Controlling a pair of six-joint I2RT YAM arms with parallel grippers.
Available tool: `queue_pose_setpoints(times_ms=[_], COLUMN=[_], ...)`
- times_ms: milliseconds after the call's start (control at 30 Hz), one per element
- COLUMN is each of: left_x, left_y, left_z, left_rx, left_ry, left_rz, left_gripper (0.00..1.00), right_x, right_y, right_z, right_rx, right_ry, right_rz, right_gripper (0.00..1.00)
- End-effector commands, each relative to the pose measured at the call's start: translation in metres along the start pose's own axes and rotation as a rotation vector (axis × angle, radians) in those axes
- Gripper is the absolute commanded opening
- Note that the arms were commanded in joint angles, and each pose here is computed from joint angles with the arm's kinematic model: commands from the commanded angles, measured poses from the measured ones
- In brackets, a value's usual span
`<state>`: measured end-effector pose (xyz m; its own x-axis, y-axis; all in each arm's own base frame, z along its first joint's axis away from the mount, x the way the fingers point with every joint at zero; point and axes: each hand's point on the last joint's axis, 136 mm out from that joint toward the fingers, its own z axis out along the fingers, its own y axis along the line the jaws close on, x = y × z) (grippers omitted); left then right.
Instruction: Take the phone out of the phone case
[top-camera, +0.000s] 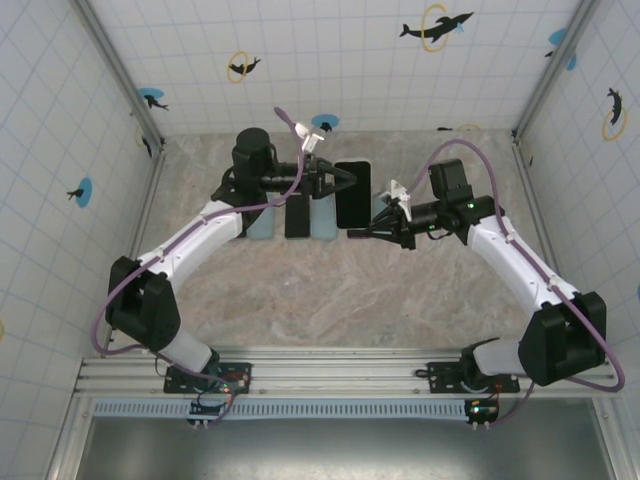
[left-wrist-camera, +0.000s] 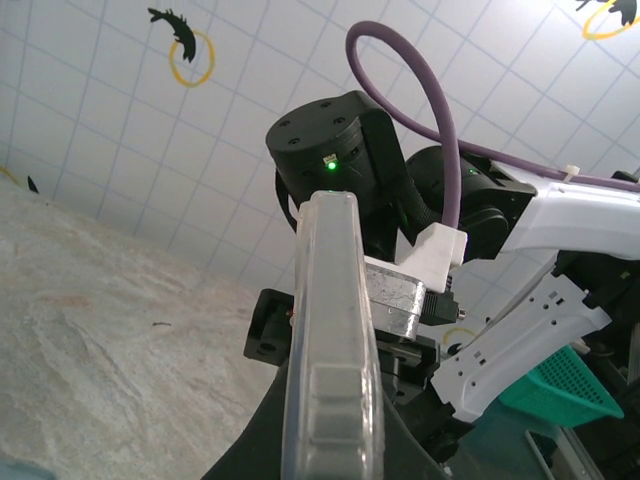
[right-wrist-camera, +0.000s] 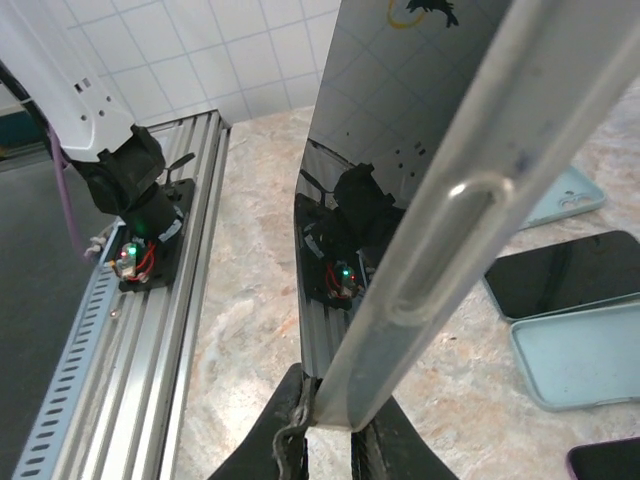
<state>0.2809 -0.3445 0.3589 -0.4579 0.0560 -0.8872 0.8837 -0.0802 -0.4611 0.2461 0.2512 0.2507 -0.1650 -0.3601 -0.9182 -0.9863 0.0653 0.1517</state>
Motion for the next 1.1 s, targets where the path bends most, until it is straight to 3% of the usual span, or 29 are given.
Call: queue_pose_setpoints(times_ms=[0, 233, 767, 933, 1067], left_x=[-0.006, -0.005, 0.000, -0.006, -0.021], left_y=[-0.024, -0.028, -0.040, -0.030, -0.030], left_z=[-0.004, -0.004, 0.008, 0.006, 0.002], left_rx=[0.055, 0.077, 0.146, 0.075, 0.034], left_ry=[0.000, -0.005, 0.025, -0.012, -0.059], left_rz=[-0.019, -0.086, -0.116, -0.052, 0.048], left_gripper=[0.00, 0.00, 0.00, 0.00, 0.00], right_x=[-0.019, -0.014, -0.047, -0.048, -0.032], right_y=[-0.020, -0.038, -0.050, -0.039, -0.030], right_z=[-0.009, -0.014, -0.020, -0.021, -0.021], right_rx=[0.156, 0.294, 0.403, 0.320, 0.277], right_ry=[0.005, 0.093, 0.014, -0.051, -0.026], right_rz=[-0.152, -0.270, -0.368, -0.285, -0.210], right_gripper=[0.12, 0.10, 0.09, 0.11, 0.25])
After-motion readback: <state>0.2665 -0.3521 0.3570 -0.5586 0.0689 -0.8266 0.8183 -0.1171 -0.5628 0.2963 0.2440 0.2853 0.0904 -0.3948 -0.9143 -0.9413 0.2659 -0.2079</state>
